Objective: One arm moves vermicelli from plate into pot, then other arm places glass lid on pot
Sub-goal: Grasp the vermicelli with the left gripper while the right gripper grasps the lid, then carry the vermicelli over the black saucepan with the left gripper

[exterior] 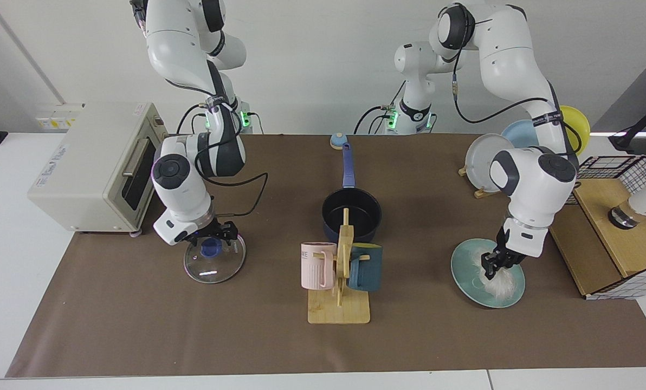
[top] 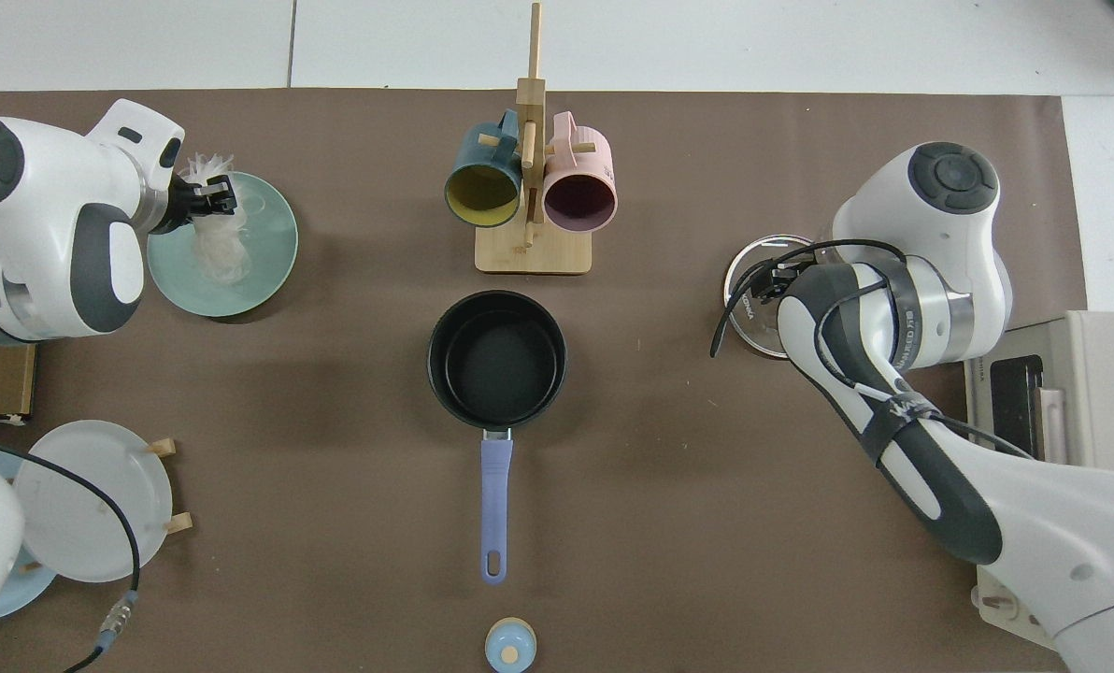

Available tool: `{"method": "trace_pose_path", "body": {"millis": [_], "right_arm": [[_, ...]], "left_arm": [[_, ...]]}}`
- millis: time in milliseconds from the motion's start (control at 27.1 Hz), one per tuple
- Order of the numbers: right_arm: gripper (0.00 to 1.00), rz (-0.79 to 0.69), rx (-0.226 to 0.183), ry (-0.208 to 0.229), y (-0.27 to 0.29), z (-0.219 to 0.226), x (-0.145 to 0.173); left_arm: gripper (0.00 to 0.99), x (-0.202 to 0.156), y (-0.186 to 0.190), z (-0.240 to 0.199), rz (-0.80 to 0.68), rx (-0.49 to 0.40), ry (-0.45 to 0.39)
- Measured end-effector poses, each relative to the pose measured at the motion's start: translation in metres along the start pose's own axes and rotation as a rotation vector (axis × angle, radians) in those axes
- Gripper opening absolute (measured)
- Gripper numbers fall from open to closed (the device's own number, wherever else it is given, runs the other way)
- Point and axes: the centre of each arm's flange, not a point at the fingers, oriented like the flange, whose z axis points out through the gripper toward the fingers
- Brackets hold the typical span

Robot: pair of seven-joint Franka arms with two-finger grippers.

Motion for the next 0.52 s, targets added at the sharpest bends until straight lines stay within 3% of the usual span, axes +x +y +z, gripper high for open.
{"method": "trace_pose_path", "body": {"millis": [258,516], "right_arm": [[1.0,0.002,0.004,0.03,0.002,0.015,-0.003],[0.99,0.001,0.005,0.05,0.002,0.013,-0.002]], "left_arm": [[0.357,0.004,0.036,-0.08,0.017,-0.023,-0.04],[0.357,-0.038,0.111,-0.15,-0.04,-0.067,-0.102]]}}
